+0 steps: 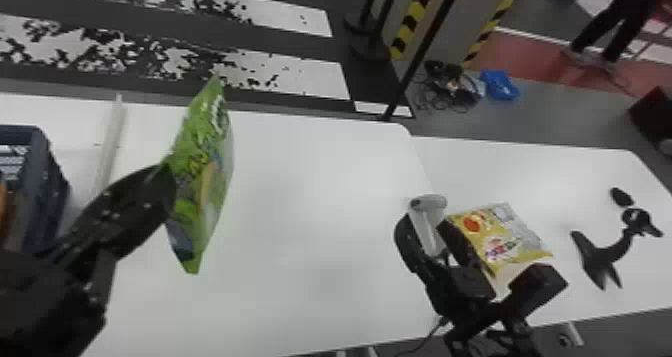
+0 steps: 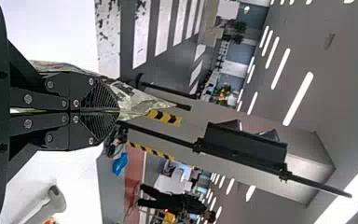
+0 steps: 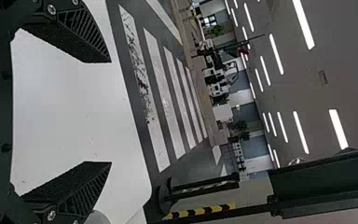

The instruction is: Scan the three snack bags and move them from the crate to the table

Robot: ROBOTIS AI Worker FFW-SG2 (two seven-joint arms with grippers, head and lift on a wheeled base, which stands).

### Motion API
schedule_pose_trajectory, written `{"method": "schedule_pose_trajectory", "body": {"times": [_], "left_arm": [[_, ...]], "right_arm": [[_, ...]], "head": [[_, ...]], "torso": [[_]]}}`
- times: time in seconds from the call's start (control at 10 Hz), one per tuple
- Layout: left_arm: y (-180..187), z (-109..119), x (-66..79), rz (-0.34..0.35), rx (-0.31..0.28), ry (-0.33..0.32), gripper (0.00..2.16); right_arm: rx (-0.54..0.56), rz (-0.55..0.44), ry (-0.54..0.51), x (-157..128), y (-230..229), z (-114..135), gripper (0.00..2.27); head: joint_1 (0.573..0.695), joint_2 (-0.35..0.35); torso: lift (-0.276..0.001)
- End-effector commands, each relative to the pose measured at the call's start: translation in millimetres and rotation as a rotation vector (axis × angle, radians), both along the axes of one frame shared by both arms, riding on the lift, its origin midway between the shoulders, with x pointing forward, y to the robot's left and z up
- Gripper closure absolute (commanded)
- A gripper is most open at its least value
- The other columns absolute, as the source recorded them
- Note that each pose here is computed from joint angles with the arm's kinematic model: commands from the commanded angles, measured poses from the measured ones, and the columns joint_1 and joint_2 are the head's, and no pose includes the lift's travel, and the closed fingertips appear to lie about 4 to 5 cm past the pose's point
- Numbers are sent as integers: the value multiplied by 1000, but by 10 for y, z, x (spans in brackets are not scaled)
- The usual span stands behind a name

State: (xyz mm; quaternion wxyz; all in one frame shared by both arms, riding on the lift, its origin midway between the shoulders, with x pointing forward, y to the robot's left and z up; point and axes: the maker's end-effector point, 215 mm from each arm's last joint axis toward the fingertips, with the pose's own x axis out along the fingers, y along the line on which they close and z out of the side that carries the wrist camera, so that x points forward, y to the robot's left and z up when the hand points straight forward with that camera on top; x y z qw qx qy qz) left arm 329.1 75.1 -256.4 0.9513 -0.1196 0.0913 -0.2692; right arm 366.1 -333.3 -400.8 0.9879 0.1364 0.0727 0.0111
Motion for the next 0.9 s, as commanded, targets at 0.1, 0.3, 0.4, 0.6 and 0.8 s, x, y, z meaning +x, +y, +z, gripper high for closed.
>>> {"method": "schedule_pose_trajectory", "body": {"times": [0.1,0.3,0.4,0.6,0.8], "left_arm": [[-713,-527,-93,-160,-67,135,1872],[-1066,-766,-132,-276,-218,244,1899],[-1119,-946,-74,-293,-294,291,1899],[-1078,-1509,74,-286,-343,376,1899],[-961,-1807,124,-258,-298,406,1895]], "right_arm": [[-8,-10,0,-1,-69,4,110],[-5,-1,5,84,-36,4,110],[-4,6,13,103,-23,-13,110],[-13,19,24,158,-24,-39,110],[-9,38,40,216,19,-92,110]], "head": [[695,-350],[695,-350],[695,-350],[695,-350],[695,-350]], "torso": [[-62],[-62],[-62],[-62],[-62]]}}
